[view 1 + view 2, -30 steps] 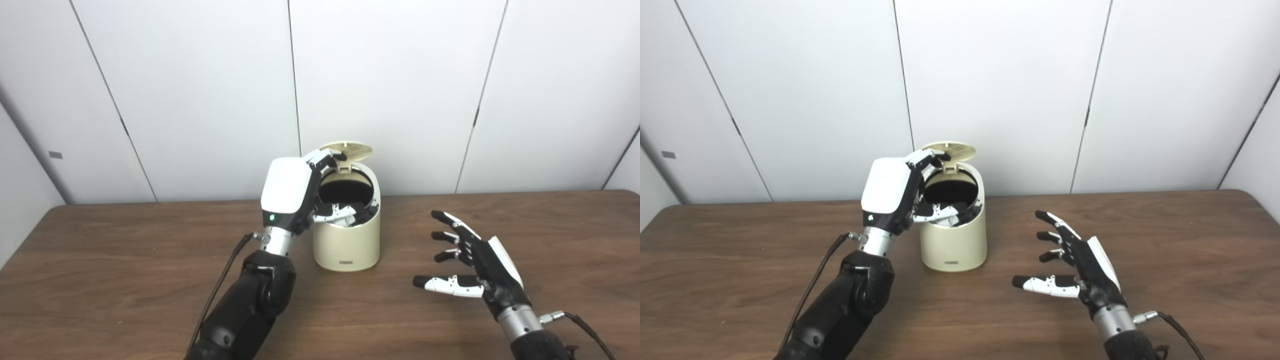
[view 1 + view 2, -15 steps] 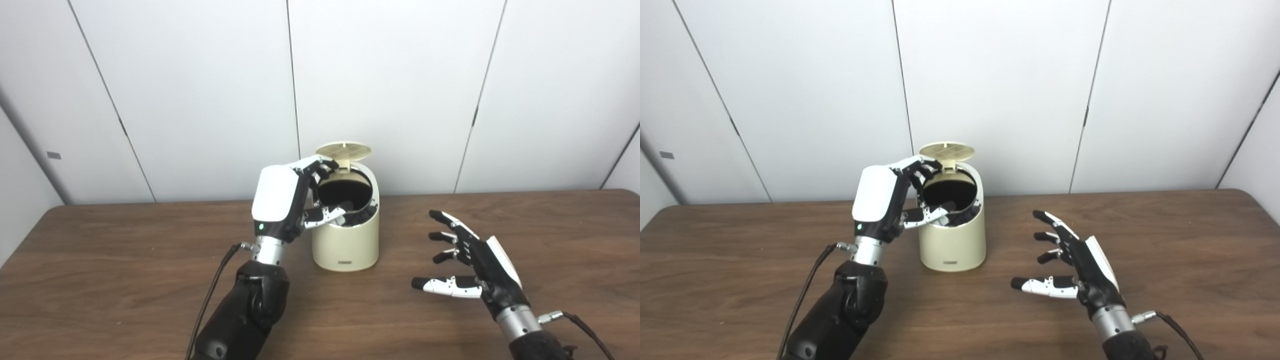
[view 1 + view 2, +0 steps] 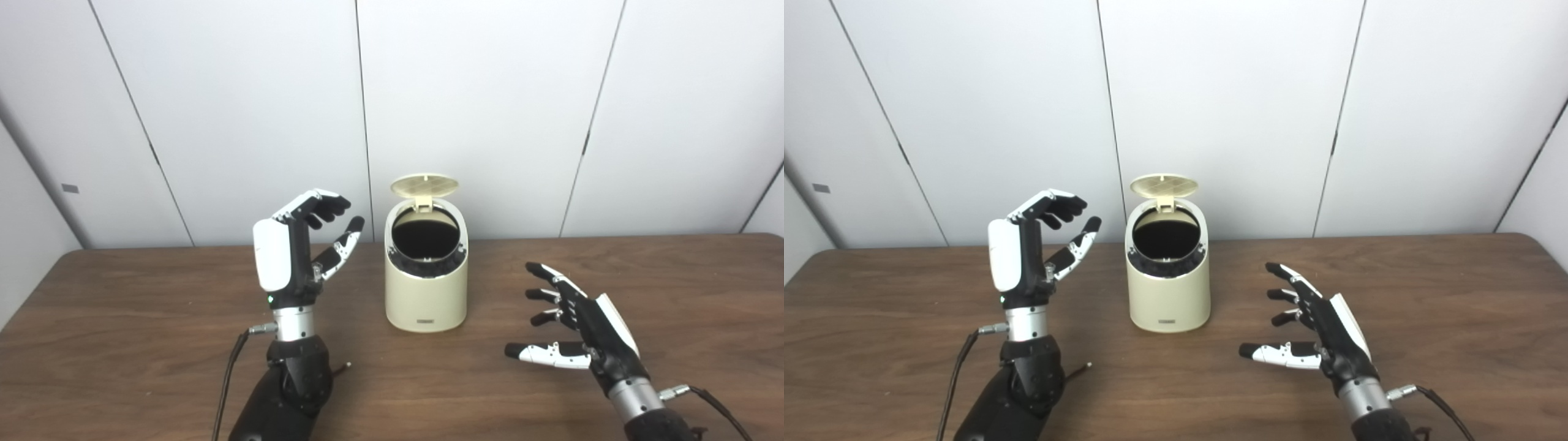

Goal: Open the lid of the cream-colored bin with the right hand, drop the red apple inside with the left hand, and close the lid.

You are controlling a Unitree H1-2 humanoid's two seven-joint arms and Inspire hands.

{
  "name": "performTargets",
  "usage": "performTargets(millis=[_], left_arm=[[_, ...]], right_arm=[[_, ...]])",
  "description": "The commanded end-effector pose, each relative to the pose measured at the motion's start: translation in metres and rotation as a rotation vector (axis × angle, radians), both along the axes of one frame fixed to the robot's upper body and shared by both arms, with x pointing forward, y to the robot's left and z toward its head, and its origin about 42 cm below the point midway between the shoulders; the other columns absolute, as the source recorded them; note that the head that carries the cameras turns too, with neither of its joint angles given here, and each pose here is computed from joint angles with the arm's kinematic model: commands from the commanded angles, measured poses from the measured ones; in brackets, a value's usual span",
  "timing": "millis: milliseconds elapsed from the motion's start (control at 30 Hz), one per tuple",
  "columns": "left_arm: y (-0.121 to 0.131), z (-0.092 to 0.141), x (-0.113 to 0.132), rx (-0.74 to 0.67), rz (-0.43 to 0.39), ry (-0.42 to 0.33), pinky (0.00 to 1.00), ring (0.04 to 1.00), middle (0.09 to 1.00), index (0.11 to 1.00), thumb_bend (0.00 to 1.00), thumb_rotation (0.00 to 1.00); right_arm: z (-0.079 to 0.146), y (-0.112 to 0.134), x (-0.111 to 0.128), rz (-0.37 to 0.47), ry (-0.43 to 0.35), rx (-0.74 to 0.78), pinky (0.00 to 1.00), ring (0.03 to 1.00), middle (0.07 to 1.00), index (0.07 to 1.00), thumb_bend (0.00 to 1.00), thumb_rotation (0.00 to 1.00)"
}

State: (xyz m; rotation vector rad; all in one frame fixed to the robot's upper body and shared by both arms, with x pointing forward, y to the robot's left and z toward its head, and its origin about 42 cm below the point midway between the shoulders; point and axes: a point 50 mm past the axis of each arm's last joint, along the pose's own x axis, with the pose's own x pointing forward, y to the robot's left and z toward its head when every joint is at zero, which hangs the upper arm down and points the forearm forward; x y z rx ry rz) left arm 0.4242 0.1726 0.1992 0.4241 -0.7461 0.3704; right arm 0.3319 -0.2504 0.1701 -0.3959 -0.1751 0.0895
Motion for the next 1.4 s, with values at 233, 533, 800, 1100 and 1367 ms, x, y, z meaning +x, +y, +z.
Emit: performTargets(millis=[233,533,800,1100,1367], left_arm=[[0.035,0.013,-0.015,-0.195,-0.340,0.227,0.50,0.636,0.678,0.498,0.50,0.07],[0.072,-0.019,-0.024,-0.332,-0.493,0.422,0.62,0.738,0.775,0.821,0.67,0.25],[0.083,-0.069,-0.039,-0.338,-0.502,0.518,0.62,0.742,0.789,0.810,0.67,0.19],[0.067,-0.108,-0.062,-0.366,-0.488,0.609,0.65,0.737,0.779,0.796,0.67,0.04],[0.063,-0.120,-0.068,-0.324,-0.491,0.617,0.71,0.750,0.776,0.804,0.66,0.04]], right_arm=[[0.025,-0.003,0.011,0.029,-0.121,-0.005,0.63,0.817,0.913,0.867,0.71,0.15],[0.048,-0.003,0.026,0.021,-0.164,-0.036,0.70,0.814,0.911,0.871,0.70,0.30],[0.077,0.008,0.051,0.081,-0.286,-0.091,0.73,0.832,0.894,0.882,0.69,0.43],[0.124,0.032,0.070,0.139,-0.367,-0.223,0.70,0.829,0.879,0.859,0.71,0.46],[0.170,0.050,0.084,0.163,-0.380,-0.402,0.74,0.871,0.903,0.876,0.70,0.57]])
